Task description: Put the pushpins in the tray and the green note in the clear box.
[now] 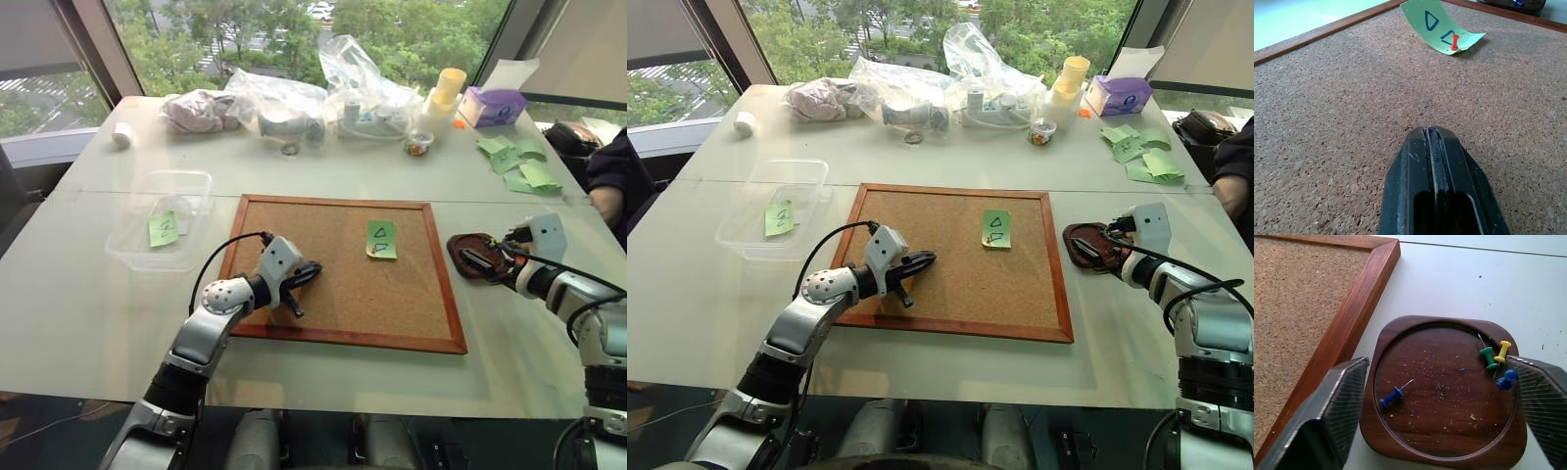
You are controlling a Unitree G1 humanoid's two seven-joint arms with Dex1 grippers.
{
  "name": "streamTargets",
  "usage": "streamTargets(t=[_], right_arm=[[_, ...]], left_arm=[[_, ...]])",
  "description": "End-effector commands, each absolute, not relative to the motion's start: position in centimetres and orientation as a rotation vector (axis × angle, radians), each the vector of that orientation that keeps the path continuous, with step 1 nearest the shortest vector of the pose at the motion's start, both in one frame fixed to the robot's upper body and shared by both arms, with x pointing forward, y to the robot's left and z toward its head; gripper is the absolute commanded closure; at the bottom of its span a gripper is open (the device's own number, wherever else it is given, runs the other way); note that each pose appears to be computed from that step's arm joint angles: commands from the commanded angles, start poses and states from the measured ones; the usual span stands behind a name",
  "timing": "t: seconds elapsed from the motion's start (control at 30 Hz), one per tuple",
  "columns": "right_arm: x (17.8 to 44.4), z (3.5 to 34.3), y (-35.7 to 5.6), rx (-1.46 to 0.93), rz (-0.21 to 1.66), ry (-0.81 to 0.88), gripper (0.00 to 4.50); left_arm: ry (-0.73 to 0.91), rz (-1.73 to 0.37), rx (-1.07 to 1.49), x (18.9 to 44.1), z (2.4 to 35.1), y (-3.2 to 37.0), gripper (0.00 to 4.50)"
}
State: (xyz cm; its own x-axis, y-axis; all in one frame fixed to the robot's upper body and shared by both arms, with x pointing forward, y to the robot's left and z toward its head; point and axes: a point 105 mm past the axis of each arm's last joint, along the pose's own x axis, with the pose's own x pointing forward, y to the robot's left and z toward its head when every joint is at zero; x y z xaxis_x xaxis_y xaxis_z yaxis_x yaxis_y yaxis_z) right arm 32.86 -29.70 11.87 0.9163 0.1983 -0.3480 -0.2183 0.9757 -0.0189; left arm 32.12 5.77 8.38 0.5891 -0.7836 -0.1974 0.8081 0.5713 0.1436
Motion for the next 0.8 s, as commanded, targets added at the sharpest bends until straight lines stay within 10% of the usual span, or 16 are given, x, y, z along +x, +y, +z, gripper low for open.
streamTargets(t=[0.03,0.47,0.8], right_arm=[[33.0,14.8,-28.7,-0.085,0.257,0.263,0.07],[32.4,14.1,-27.5,-0.049,0.296,0.273,0.07],[33.5,15.4,-15.9,-0.072,0.666,0.197,0.07]], left_arm=[[0.172,-0.942,0.233,31.8,6.9,6.0,4.5],[0.163,-0.943,0.234,32.1,7.1,5.9,4.5],[0.164,-0.945,0.236,32.2,7.2,6.0,4.5]])
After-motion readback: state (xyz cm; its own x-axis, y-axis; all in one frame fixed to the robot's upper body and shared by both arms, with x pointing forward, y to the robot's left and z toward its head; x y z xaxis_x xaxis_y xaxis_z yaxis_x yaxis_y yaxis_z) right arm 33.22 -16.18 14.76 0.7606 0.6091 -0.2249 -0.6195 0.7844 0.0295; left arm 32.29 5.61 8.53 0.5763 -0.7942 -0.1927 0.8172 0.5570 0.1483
